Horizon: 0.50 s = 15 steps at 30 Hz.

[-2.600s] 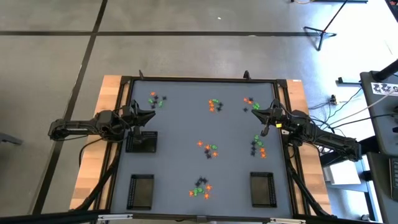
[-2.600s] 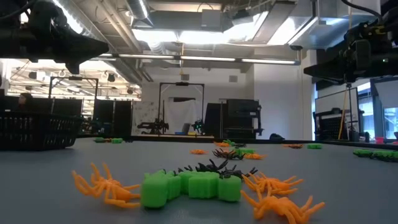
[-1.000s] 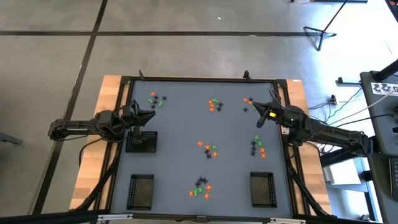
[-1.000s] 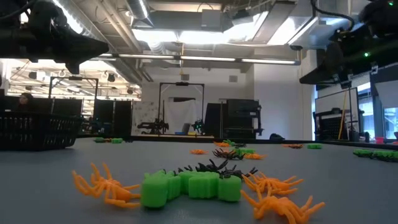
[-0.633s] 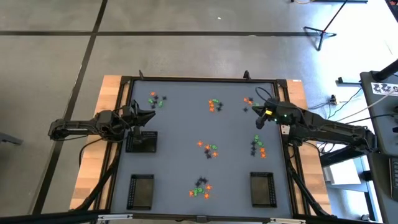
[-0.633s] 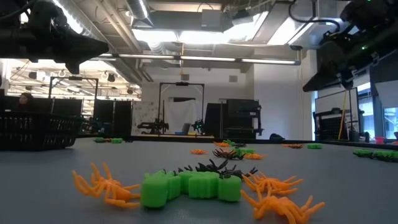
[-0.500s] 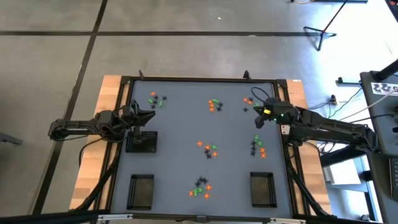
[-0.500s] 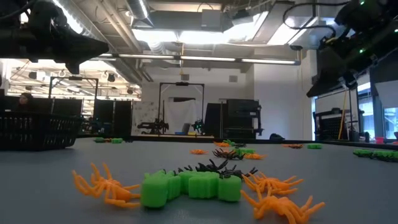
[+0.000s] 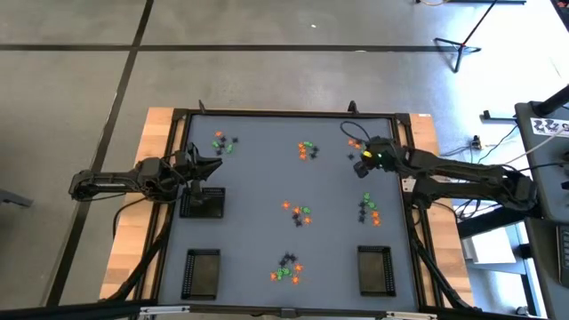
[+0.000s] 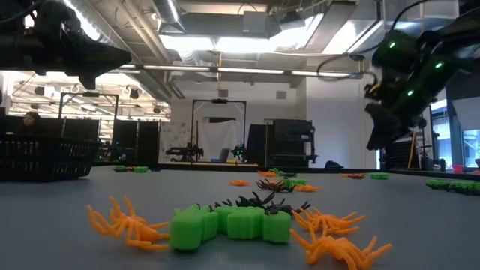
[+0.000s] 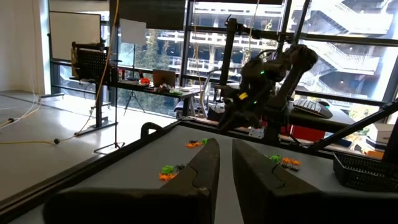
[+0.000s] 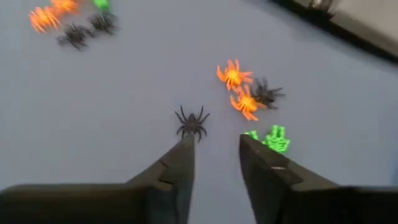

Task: Sort Halloween decoration
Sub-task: Put the black spider toy into the bottom right black bin

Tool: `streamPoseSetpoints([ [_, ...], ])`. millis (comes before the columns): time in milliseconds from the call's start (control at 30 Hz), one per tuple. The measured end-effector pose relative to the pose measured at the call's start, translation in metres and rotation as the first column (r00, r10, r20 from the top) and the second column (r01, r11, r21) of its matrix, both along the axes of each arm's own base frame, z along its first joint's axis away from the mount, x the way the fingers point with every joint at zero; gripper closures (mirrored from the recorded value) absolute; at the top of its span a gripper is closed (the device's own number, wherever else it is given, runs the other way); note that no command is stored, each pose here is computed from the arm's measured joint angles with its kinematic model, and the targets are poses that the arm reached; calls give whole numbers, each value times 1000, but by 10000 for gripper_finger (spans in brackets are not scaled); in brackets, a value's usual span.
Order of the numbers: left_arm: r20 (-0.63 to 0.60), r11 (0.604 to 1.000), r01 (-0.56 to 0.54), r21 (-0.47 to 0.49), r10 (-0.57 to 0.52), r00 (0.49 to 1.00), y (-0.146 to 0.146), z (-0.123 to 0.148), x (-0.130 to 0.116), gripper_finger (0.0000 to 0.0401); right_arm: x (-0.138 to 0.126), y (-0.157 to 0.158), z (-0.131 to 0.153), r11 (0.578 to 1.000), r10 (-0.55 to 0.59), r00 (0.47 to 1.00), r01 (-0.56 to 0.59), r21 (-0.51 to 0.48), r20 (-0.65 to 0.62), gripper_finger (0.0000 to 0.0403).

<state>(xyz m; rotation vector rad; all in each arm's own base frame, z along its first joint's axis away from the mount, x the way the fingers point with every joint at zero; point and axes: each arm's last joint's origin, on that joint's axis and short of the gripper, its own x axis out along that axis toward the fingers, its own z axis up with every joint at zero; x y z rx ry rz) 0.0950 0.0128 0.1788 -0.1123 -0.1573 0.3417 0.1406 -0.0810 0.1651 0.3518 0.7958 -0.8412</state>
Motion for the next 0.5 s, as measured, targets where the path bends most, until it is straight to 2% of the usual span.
streamPoseSetpoints([
  [200, 0, 1000, 0, 0, 0, 1000, 0, 0, 0, 362, 18, -14, -14, 995, 76, 996, -78, 57, 40, 216],
  [300, 0, 1000, 0, 0, 0, 1000, 0, 0, 0, 362, 23, -17, -22, 994, 92, 996, -92, 66, 17, 213],
  [500, 0, 1000, 0, 0, 0, 1000, 0, 0, 0, 362, 26, -21, -36, 998, 33, 998, -30, 58, -53, 227],
])
